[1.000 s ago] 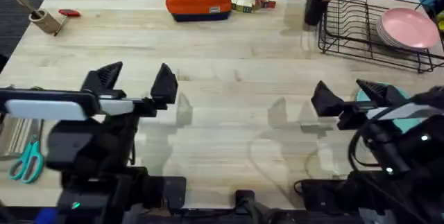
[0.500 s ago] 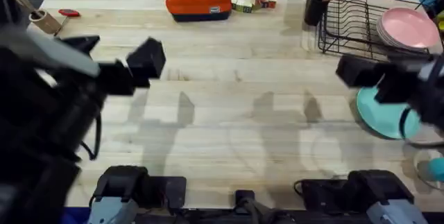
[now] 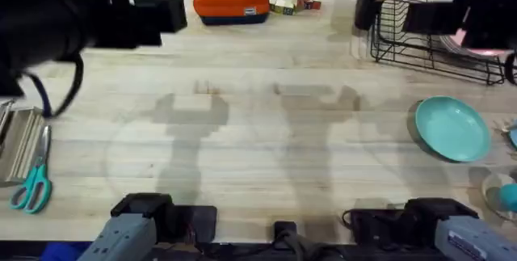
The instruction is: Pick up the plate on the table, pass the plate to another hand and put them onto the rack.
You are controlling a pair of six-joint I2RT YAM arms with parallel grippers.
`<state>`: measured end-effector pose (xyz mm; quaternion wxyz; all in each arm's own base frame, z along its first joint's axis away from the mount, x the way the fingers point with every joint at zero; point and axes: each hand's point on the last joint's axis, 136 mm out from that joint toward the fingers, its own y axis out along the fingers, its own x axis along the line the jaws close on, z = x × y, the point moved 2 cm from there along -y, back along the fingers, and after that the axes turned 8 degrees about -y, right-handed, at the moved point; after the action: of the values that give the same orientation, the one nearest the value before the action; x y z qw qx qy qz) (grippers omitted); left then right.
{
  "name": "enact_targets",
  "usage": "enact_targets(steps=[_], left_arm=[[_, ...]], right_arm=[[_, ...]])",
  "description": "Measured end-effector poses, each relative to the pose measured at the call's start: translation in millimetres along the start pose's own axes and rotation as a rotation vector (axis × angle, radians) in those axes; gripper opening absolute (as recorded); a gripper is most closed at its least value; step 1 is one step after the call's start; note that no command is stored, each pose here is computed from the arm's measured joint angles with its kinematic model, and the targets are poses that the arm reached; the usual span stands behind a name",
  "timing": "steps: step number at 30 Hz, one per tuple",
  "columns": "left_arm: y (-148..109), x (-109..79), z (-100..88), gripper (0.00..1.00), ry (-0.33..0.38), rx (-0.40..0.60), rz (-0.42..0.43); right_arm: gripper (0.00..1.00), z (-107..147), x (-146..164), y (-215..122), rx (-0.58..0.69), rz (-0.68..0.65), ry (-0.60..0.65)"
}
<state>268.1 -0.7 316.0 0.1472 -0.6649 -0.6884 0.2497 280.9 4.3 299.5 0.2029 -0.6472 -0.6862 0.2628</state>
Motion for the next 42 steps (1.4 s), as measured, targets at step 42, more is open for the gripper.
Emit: enact_targets(steps=[42], left_arm=[[39.9,-116.5,32.9,0.995,0.176,0.207,0.282]], right_arm=[[0.995,18.8,-26.4,-46.7,0.16,0.059,0.105]])
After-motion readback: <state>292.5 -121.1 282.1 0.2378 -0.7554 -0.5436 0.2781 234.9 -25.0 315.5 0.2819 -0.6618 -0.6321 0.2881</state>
